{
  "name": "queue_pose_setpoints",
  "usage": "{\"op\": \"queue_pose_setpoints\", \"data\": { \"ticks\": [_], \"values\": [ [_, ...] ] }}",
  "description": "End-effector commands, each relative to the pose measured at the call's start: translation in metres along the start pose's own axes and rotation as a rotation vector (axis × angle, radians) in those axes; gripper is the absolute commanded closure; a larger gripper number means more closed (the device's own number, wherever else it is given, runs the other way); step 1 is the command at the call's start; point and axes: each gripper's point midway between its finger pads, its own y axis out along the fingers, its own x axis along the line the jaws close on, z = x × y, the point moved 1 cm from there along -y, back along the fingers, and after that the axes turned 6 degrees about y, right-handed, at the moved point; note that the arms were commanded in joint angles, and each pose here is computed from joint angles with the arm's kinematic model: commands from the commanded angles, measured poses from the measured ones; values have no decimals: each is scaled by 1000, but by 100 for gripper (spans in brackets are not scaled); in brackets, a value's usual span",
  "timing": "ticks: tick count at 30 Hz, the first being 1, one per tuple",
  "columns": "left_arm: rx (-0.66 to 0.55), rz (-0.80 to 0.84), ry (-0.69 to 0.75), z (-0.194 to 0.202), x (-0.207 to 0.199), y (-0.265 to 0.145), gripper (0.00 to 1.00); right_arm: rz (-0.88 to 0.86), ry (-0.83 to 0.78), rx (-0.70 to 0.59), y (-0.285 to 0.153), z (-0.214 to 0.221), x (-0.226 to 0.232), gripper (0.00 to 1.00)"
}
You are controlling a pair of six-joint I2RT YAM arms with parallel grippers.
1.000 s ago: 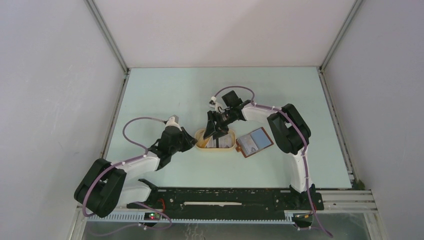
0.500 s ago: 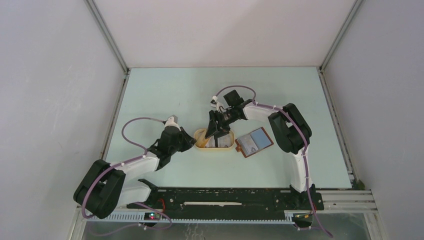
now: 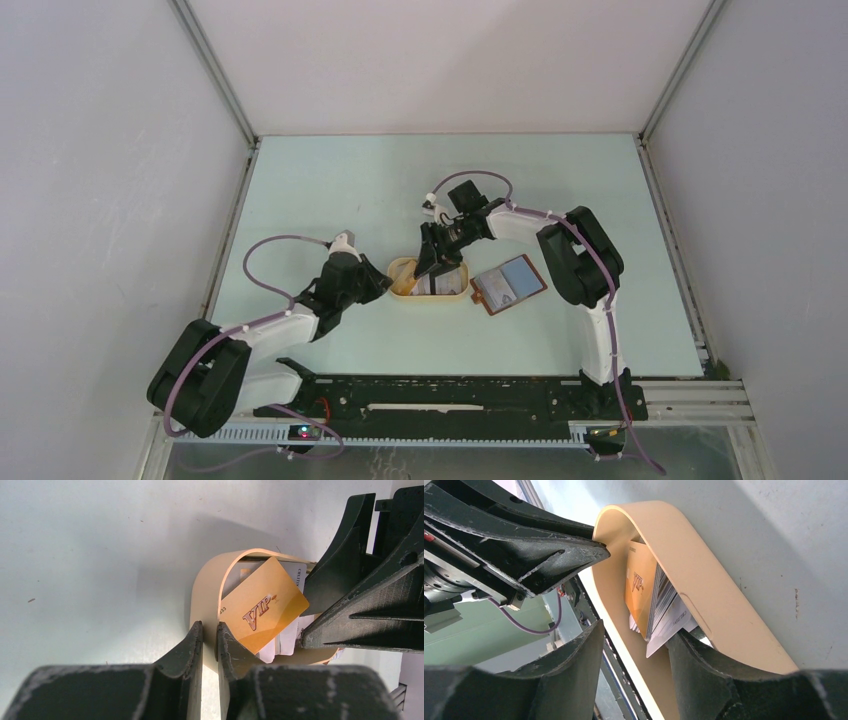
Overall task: Put the credit cards into the card holder
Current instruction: Pick up the credit card from the storage box.
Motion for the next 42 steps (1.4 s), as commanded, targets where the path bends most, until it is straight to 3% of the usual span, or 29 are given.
{"op": "queue_pose_setpoints", "data": {
  "ticks": [1, 13, 18, 28, 42],
  "values": [
    [-55, 5, -23, -10, 1, -2, 95, 32, -48, -23, -9, -2, 1, 42],
    [-55, 3, -25, -10, 3, -3, 95, 46, -67, -14, -8, -1, -4, 64],
    [-57, 4, -27, -10, 3, -3, 95, 45, -73, -13, -8, -1, -3, 79],
    [-74, -18, -31, -12, 7, -5, 95, 41, -87, -19, -11, -2, 1, 100],
    [-121, -95, -63, -16, 26, -14, 96, 81, -188, -96, -36, -14, 15, 100]
  ]
}}
